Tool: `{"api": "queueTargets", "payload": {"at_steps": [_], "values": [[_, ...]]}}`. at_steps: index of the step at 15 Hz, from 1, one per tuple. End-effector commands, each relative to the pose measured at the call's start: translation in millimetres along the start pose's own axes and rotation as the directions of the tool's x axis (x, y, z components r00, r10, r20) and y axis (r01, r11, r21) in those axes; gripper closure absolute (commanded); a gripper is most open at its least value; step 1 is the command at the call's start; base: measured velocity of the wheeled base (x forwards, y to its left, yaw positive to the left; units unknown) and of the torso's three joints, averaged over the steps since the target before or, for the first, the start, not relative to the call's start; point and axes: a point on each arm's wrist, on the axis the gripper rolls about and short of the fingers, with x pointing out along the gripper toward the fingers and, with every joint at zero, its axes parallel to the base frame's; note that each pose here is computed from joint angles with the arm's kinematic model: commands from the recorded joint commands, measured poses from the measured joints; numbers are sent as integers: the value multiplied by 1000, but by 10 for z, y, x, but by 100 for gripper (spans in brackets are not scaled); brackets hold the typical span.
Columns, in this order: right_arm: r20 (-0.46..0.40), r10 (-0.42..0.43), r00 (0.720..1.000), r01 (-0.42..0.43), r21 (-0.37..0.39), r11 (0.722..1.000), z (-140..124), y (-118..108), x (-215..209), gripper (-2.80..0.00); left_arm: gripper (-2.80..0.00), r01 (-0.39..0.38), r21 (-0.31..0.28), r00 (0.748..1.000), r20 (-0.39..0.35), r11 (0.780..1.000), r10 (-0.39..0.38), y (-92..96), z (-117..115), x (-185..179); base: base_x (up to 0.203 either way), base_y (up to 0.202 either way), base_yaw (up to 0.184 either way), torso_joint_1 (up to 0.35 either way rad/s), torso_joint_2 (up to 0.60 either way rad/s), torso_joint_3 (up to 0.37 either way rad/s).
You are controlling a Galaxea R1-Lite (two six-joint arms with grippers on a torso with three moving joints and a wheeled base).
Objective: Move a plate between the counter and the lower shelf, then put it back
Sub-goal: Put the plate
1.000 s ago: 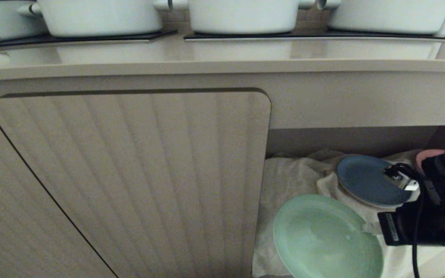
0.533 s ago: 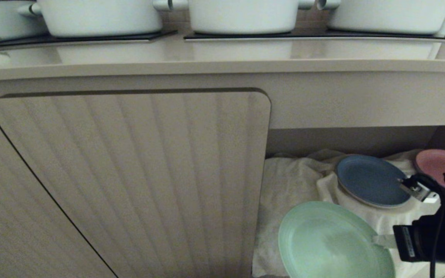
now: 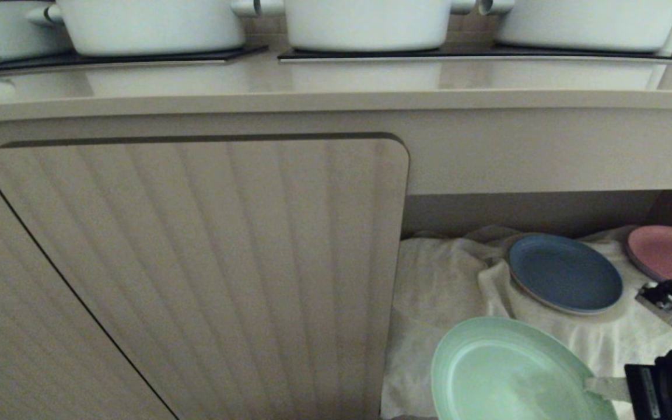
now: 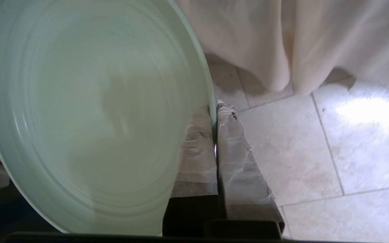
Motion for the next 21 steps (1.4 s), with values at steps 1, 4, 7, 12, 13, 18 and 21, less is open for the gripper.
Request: {"api": "queueTargets", "payload": {"at_steps": [1, 4, 7, 12, 13, 18, 21], "values": [[26, 11, 1000, -11, 2, 1000, -62, 4, -86, 0, 0, 0, -2, 1000, 0, 1000, 0, 0, 0, 0, 0, 0, 0, 0, 0, 0], [24, 14, 1000, -14, 11, 1000, -138, -7, -113, 0, 0, 0, -2, 1000, 2, 1000, 0, 0, 4, -1, 0, 0, 0, 0, 0, 0], [32, 15, 999, -16, 35, 999, -180, -9, -155, 0, 0, 0, -2, 1000, 0, 1000, 0, 0, 0, 0, 0, 0, 0, 0, 0, 0], [34, 16, 999, -17, 37, 999, -239, -14, -201, 0, 0, 0, -1, 1000, 1, 1000, 0, 0, 1, -1, 0, 0, 0, 0, 0, 0], [33, 15, 999, -16, 37, 999, -257, -19, -203, 0, 0, 0, -1, 1000, 0, 1000, 0, 0, 0, 0, 0, 0, 0, 0, 0, 0], [33, 13, 999, -15, 59, 998, -350, -35, -238, 0, 0, 0, -2, 1000, 0, 1000, 0, 0, 0, 0, 0, 0, 0, 0, 0, 0], [33, 14, 999, -16, 58, 998, -379, -35, -265, 0, 0, 0, -2, 1000, 1, 1000, 0, 0, 0, 0, 0, 0, 0, 0, 0, 0]]}}
